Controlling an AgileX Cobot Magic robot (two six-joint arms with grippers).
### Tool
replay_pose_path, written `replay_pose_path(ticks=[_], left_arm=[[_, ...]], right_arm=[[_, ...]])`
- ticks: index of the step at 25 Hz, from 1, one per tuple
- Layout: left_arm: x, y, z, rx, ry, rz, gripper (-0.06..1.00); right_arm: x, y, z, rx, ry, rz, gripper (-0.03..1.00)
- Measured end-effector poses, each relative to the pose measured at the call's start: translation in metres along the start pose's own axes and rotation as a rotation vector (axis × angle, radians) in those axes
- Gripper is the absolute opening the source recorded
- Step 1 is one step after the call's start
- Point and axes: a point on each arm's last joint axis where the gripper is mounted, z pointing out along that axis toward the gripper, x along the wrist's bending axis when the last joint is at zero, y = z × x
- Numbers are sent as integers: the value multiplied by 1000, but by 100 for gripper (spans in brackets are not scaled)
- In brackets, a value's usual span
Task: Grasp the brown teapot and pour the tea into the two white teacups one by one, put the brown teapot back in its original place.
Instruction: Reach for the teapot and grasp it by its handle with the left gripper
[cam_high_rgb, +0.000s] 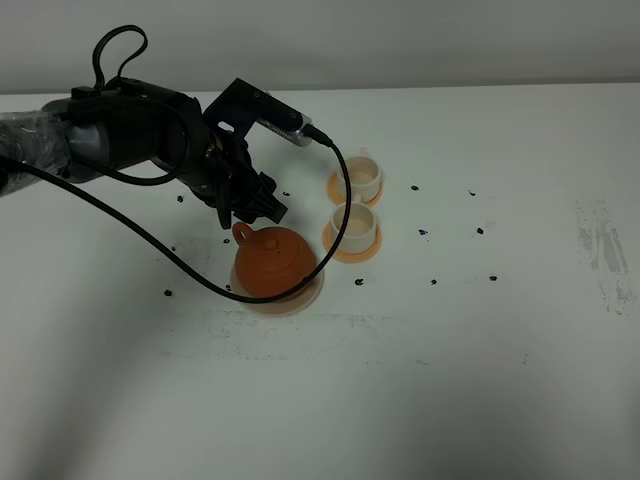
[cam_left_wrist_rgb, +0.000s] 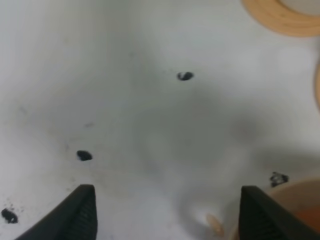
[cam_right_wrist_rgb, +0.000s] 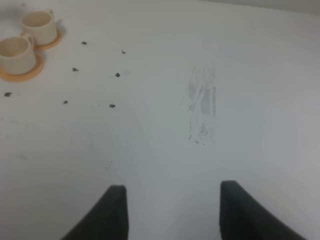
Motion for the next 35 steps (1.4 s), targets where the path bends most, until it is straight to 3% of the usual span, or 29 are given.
replay_pose_path(ticks=[9,35], left_arm=[[-2,-11,18,46,-18,-27,58],[17,-27,-8,256,-25,-55,58]], right_arm=[[0,0,0,0,0,0,41],[0,0,0,0,0,0,41]])
